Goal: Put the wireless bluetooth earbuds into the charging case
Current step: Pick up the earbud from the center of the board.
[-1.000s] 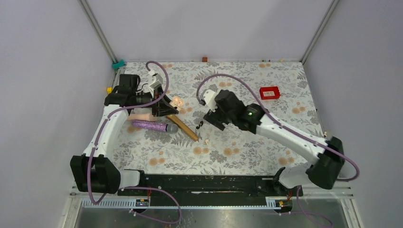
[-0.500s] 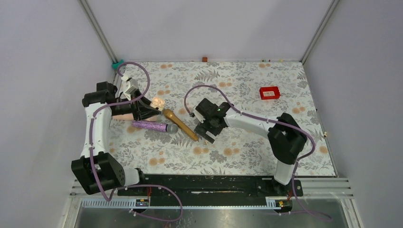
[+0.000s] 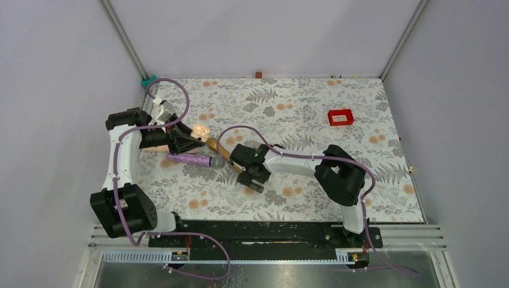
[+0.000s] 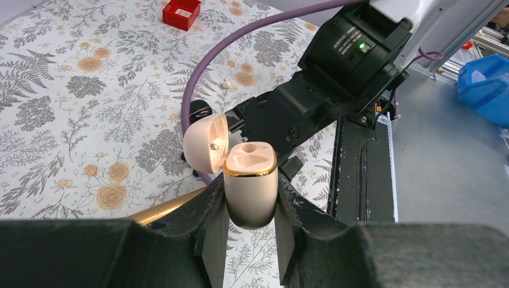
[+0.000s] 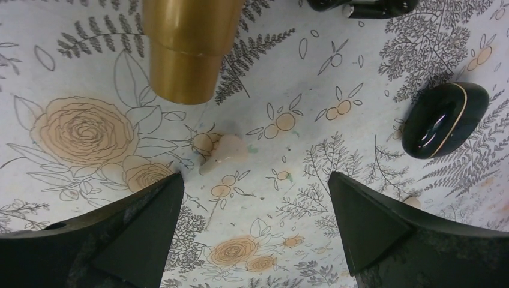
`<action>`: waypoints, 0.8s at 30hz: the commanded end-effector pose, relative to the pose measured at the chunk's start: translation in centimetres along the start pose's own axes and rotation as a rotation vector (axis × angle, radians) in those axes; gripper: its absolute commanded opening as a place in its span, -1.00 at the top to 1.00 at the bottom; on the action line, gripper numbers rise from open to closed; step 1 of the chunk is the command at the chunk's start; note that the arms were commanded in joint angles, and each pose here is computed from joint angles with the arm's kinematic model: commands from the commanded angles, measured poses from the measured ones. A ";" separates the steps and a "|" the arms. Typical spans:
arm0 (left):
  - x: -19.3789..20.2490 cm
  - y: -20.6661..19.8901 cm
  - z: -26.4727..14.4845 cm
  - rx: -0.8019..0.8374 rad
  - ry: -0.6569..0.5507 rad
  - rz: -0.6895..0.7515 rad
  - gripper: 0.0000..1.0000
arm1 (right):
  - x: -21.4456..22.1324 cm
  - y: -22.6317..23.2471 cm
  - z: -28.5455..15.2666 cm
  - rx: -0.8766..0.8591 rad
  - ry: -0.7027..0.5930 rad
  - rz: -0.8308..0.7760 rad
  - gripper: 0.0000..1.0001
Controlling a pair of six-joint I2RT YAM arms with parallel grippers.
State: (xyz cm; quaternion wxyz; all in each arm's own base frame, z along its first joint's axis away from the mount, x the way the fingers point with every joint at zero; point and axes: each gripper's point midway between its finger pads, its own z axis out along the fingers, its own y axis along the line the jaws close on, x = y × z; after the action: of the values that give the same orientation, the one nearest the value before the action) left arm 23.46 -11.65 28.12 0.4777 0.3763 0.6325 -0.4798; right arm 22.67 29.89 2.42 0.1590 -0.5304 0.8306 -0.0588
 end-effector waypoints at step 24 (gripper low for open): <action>-1.3 -0.6 0.1 0.006 -0.065 0.026 1.00 | -1.7 -8.0 -3.5 0.257 -0.145 0.040 -0.98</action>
State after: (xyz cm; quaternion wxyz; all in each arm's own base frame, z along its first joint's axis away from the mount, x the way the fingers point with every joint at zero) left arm 23.38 -11.74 28.33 0.4824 0.3763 0.6275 -0.4816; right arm 29.04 26.49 4.25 0.2426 -0.4853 0.8237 -0.1648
